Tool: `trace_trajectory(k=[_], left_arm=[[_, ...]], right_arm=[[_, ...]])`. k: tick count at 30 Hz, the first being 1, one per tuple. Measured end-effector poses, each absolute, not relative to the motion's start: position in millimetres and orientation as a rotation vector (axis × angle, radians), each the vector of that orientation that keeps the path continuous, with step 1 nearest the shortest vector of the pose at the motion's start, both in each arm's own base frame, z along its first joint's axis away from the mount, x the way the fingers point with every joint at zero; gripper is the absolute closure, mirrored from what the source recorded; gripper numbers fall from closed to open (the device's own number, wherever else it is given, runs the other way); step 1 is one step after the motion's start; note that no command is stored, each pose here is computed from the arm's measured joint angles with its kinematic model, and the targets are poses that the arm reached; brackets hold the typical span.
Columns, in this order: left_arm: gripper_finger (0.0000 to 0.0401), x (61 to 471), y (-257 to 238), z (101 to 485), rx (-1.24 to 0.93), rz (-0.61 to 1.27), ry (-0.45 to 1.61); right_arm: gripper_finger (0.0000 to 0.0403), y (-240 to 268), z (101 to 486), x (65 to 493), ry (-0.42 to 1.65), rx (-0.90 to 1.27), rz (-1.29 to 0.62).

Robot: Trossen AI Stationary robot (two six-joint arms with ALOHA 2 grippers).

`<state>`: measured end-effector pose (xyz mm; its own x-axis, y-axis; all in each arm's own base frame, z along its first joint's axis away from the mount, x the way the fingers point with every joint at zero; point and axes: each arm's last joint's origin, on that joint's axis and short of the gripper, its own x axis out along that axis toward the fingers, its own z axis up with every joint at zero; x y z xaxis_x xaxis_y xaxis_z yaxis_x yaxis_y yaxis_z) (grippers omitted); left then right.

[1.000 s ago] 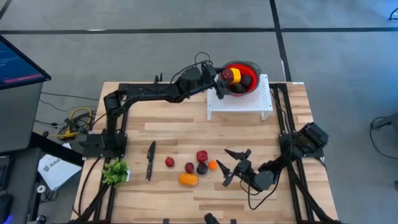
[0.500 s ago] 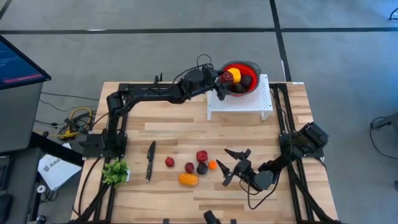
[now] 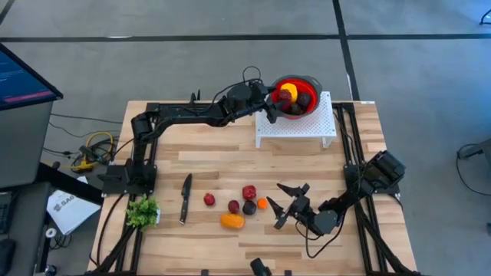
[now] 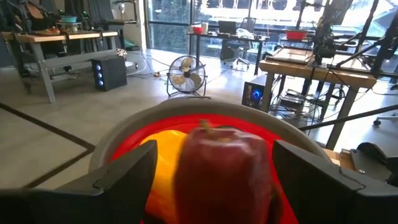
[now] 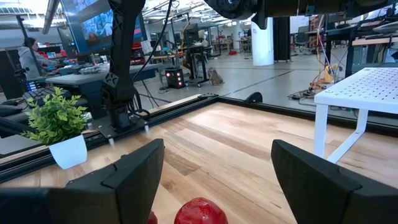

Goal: Pick & Place Fruit
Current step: Put the orange into the orange strainer bowl on the shelf

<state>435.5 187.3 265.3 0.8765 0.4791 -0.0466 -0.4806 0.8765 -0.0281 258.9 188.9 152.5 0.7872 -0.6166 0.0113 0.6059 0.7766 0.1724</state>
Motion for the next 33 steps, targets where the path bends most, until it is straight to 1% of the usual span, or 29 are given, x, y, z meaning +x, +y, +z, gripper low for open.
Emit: trace_trajectory(k=[5, 10, 13, 17, 20, 22, 26, 29, 33], left_arm=[[0.0064, 434.7, 188.9, 265.5, -0.04, 0.504, 0.038], [0.0063, 433.4, 188.6, 269.2, -0.003, 0.504, 0.038], [0.0071, 429.9, 182.9, 282.2, 0.075, 0.495, 0.04], [0.0085, 418.4, 161.7, 315.8, 0.202, 0.46, 0.053], [0.0095, 401.1, 134.5, 346.0, 0.308, 0.403, 0.123], [0.01, 385.0, 113.3, 364.5, 0.354, 0.352, 0.185], [0.0107, 344.2, 72.6, 391.9, 0.365, 0.25, 0.291], [0.0111, 312.2, 46.3, 395.4, 0.329, 0.189, 0.316], [0.0115, 270.8, 20.8, 382.0, 0.249, 0.133, 0.305]], right_arm=[[0.0112, 188.9, 152.5, 258.9, -0.069, 0.166, -0.662], [0.0112, 189.0, 152.2, 258.9, -0.068, 0.163, -0.662], [0.0112, 189.0, 151.3, 259.0, -0.068, 0.171, -0.662], [0.0112, 187.7, 146.3, 260.0, -0.064, 0.199, -0.667], [0.0112, 185.4, 139.8, 261.9, -0.052, 0.225, -0.659], [0.0112, 183.3, 135.0, 264.3, -0.03, 0.242, -0.62], [0.0112, 177.4, 127.5, 271.6, 0.034, 0.295, -0.511], [0.0112, 171.9, 122.6, 277.7, 0.105, 0.312, -0.416], [0.0112, 165.3, 116.4, 284.3, 0.217, 0.276, -0.283]])
